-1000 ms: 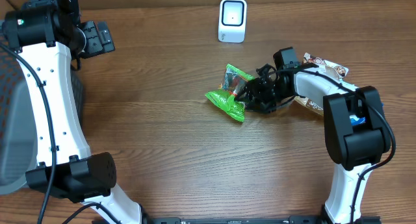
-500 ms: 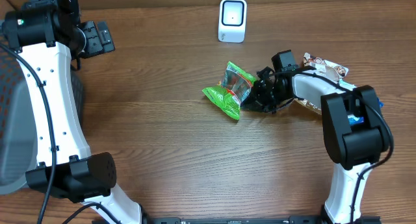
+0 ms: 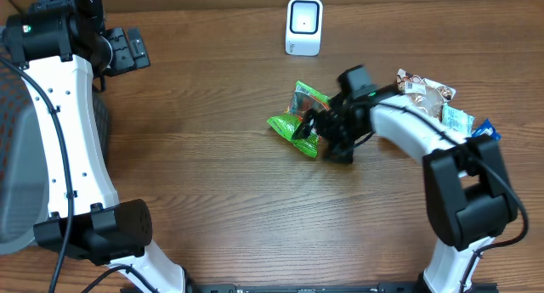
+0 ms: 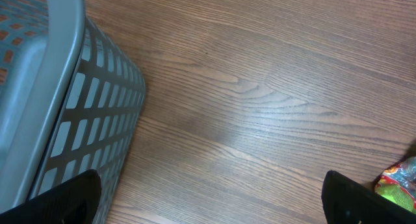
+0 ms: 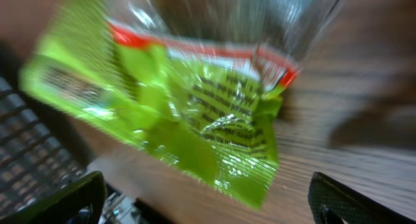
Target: Scan the item barcode
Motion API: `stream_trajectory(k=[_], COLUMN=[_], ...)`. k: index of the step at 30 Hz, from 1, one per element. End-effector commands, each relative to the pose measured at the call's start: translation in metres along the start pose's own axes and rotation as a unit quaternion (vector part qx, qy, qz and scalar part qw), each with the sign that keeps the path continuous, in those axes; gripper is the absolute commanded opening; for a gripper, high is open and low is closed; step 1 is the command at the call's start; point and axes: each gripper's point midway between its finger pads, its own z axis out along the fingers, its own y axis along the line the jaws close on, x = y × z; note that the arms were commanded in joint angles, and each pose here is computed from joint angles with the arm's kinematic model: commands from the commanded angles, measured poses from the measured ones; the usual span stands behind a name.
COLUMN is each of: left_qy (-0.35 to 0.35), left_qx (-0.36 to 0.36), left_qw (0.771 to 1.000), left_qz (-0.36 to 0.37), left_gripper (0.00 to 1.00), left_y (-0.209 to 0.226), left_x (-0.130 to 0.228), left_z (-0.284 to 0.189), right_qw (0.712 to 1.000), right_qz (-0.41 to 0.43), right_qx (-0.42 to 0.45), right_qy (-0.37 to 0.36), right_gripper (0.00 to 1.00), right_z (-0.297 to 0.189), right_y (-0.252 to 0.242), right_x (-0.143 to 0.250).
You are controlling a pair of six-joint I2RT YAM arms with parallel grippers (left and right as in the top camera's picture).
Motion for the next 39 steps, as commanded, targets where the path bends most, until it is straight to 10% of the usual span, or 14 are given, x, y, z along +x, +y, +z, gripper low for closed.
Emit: stream_trajectory(k=[1,9,18,21,24,30,33,39], left_qy=[0.002,0.002,0.002,0.002,0.002,0.002,0.002,0.002], left_qx=[0.002,0.002,0.002,0.002,0.002,0.002,0.002,0.002], left_qw=[1.000,1.000,1.000,1.000,1.000,1.000,1.000,1.000], left_qz=[0.013,0.013,0.013,0.013,0.013,0.013,0.013,0.013], left_gripper=[1.00,1.00,1.00,1.00,0.99,1.00,0.99,1.00], left_y=[-0.004,-0.004,-0.004,-0.004,-0.004,-0.004,-0.004,-0.004], left_x=[0.000,0.000,0.000,0.000,0.000,0.000,0.000,0.000], left_z=[0.003,0.003,0.003,0.003,0.003,0.003,0.003,0.003], right_qw=[0.997,0.988,0.984,0.989,0.991,0.992,0.988,0.968], right_qz=[0.066,0.112,0.100,0.054,0.038,0.090,0.109,0.181], right_qx=[0.039,0.013,-0.001,-0.019,-0.030,-0.018,-0.005,0.021], right_qy=[-0.019,-0.110,-0.144,-0.138,-0.127,-0.091,-0.106,-0.172], right_gripper=[1.00,0.97,0.18,0.05,0.08,0.70,0.83,0.54], right_z=[0.015,0.011,0.007,0.007,0.007,0.014,0.017,0.026], right_y=[-0.013,0.001,0.009,0.019,0.024,0.017,0.015,0.015], right_x=[0.004,-0.035,-0.051,-0.051,-0.048,-0.030,-0.031,-0.035])
